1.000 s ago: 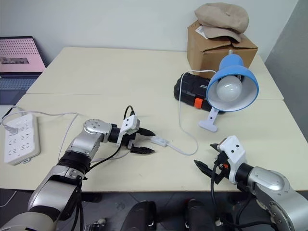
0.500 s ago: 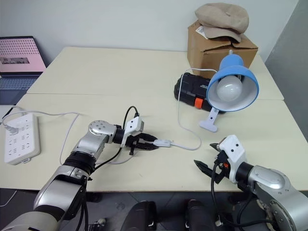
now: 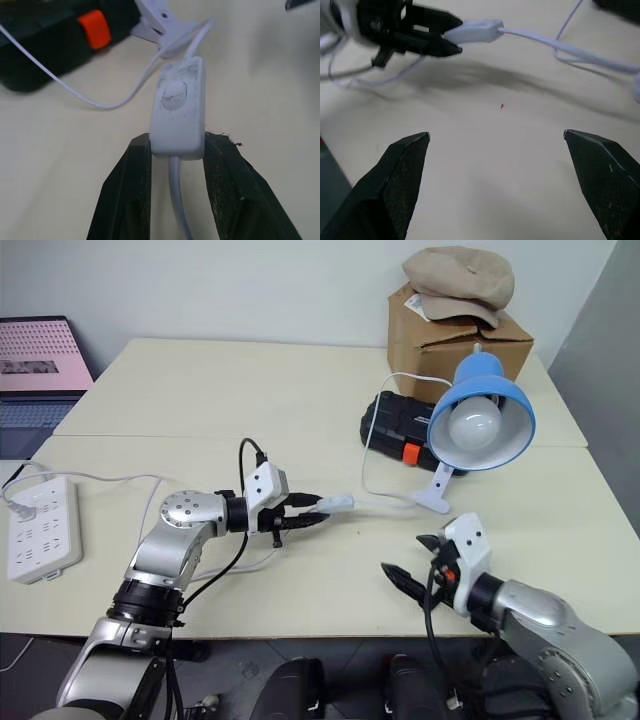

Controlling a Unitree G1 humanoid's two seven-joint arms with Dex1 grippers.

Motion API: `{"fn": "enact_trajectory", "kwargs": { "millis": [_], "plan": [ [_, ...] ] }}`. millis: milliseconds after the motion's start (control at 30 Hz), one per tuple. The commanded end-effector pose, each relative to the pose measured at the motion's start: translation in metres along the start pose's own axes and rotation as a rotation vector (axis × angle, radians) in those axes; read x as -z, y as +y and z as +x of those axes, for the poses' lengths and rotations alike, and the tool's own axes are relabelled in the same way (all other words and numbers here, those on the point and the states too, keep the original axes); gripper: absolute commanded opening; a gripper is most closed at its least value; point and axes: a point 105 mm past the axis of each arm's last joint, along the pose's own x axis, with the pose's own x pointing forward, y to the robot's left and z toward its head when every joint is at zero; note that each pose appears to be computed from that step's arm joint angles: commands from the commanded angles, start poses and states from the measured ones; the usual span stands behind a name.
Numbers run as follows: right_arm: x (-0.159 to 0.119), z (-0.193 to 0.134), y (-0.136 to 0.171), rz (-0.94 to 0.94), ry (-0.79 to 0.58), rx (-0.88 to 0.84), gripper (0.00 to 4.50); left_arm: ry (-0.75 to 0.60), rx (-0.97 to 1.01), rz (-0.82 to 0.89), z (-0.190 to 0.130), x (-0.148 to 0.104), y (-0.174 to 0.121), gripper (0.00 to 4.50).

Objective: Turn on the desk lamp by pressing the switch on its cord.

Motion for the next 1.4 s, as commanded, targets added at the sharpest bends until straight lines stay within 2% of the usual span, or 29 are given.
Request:
{"fn": "enact_trajectory", "kwargs": {
  "millis": [33,167,367,867,1100,1267,1400],
  "plan": [
    [-0.011,0.016,0.005,0.138,-0.068,-0.014,4.5,-0.032,-0.043,-0.007,-0.001,-0.016,-0.004,1.12],
    [-0.015,0.044,0.01,0.416,-0.107,-0.038,4.5,-0.027,-0.05,-0.033,0.0,-0.015,-0.009,1.12],
    [-0.034,0.068,0.022,0.686,-0.177,-0.104,4.5,-0.015,-0.058,-0.032,0.001,-0.014,-0.009,1.12],
    [-0.033,0.094,0.028,0.946,-0.141,-0.073,4.5,-0.001,-0.066,-0.014,0.002,-0.019,-0.003,1.12],
    [-0.028,0.094,0.027,0.935,-0.117,-0.056,4.5,-0.002,-0.11,-0.045,0.005,-0.025,0.001,1.12],
    [-0.018,0.084,0.013,0.713,-0.073,0.003,4.5,-0.002,-0.09,-0.056,0.009,-0.03,-0.005,1.12],
    [-0.025,0.073,0.001,0.498,-0.127,0.011,4.5,0.003,-0.06,-0.044,0.012,-0.032,-0.01,1.12]
  ]
}}
